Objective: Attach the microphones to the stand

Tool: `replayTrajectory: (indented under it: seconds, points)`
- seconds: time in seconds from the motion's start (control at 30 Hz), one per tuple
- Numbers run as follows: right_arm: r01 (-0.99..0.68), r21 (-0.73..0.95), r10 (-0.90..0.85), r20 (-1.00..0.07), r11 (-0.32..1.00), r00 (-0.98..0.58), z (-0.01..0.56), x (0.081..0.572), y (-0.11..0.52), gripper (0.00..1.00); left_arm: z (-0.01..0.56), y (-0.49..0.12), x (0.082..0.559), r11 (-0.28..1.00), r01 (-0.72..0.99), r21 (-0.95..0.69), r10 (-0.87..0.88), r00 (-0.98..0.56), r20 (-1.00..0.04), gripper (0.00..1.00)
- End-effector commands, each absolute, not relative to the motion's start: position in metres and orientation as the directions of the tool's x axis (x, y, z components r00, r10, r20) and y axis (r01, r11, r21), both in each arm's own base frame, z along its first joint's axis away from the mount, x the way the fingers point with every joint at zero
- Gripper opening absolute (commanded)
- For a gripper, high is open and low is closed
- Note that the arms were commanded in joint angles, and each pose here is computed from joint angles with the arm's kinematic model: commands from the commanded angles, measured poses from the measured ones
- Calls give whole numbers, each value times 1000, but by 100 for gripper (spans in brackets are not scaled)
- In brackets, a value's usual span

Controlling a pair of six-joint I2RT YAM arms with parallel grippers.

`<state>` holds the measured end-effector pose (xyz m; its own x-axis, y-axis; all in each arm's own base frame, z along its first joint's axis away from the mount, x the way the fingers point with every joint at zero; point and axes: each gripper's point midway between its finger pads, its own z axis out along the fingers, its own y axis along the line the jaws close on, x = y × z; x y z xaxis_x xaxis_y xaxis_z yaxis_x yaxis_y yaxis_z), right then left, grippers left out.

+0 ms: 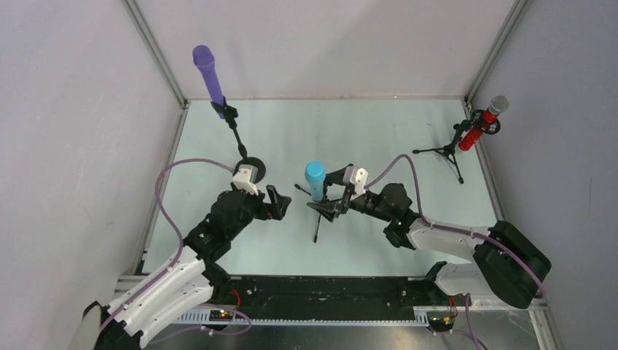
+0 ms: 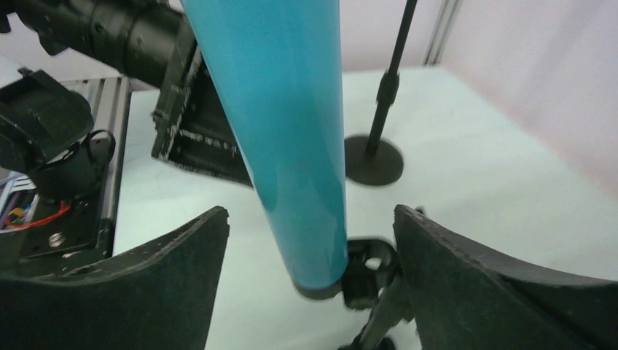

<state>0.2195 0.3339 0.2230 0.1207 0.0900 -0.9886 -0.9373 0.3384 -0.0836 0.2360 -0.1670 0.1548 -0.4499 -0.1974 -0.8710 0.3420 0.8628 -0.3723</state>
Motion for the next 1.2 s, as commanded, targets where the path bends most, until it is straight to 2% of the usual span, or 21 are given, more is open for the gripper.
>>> replayTrajectory:
  seconds: [0.0,0.27,0.47,0.7,1.0,1.17]
  points:
    - [-930,-78,154,-978,359,142,254,217,327,98,173,-172,240,843,394,-367,-206,-394,-896,100]
    - [-931,-54,189,-973,360,129,274,209,314,99,184,-193,232,773,545,-324,-139,-353,-925,100]
    - [-922,-10,180,-980,388,87,275,211,302,99,197,-222,211,626,734,-262,-26,-317,-948,100]
    - [-899,20,179,-982,438,66,276,219,284,99,201,-251,192,507,847,-157,62,-218,-974,100]
    - [-865,77,195,-981,496,24,274,234,265,99,207,-283,211,524,840,-144,58,-203,-977,100]
    - [-855,81,192,-981,513,22,274,235,260,99,211,-283,235,616,772,-155,-6,-192,-981,100]
